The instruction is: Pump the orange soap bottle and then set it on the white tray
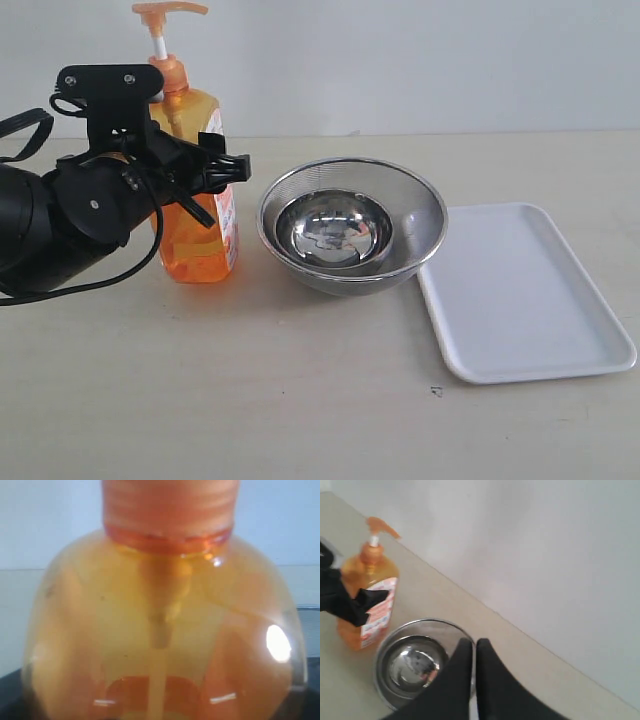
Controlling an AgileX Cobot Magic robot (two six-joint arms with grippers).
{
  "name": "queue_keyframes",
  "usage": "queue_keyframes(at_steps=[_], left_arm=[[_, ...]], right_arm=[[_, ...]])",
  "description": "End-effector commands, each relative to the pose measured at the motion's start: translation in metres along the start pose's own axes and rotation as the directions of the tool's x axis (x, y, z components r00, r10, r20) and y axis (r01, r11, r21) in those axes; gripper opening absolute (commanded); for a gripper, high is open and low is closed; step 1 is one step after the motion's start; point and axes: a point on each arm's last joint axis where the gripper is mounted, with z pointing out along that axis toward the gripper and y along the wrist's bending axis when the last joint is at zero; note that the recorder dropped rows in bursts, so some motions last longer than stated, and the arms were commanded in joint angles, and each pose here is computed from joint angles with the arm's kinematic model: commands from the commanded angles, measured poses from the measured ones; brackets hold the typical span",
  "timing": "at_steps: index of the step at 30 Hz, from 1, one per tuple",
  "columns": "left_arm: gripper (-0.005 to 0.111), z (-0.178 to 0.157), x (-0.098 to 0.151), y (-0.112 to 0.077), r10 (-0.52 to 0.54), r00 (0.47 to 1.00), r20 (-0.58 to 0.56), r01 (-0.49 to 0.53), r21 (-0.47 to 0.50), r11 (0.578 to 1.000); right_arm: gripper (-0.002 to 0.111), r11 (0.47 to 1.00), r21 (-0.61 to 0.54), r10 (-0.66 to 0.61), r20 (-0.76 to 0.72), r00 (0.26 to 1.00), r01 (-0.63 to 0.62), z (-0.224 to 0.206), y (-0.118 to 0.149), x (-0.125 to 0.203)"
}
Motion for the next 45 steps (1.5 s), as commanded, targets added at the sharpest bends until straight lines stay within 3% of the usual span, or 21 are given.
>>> queue_keyframes(at_steps=[1,5,12,18,23,35,45], left_arm=[[0.005,-0.004,-0.013,0.002,0.012,0.997,0.079,-0.01,-0.017,1.0],[0.005,-0.004,-0.013,0.001,0.014,0.997,0.077,-0.013,-0.016,1.0],[0.005,-0.004,-0.011,0.0,0.014,0.998,0.056,-0.013,-0.003,1.0],[0.005,-0.005,-0.011,0.0,0.012,0.999,0.047,-0.012,0.005,1.0],[0.005,-0.008,-0.016,0.0,0.004,0.998,0.061,-0.005,0.009,1.0],[0.005,-0.009,-0.018,0.0,0.022,0.998,0.065,-0.022,0.008,1.0],[0.005,-0.009,-0.018,0.0,0.029,0.997,0.066,-0.03,0.008,1.0]], right_arm=[[0.0,0.964,0.252,0.078,0.036,0.996,-0.084,-0.006,-0.015,0.037],[0.0,0.912,0.395,0.109,0.03,0.994,-0.112,-0.015,-0.024,0.059],[0.0,0.903,0.416,0.112,0.01,0.994,-0.106,-0.026,-0.027,0.065],[0.0,0.984,0.164,0.061,0.045,0.997,-0.068,-0.017,-0.003,0.061],[0.0,1.0,-0.014,0.01,0.079,0.997,-0.009,-0.007,0.017,0.066],[0.0,0.958,-0.235,-0.144,0.095,0.985,0.163,-0.003,0.04,0.071],[0.0,0.896,-0.389,-0.123,0.25,0.96,0.216,-0.011,0.056,0.06]])
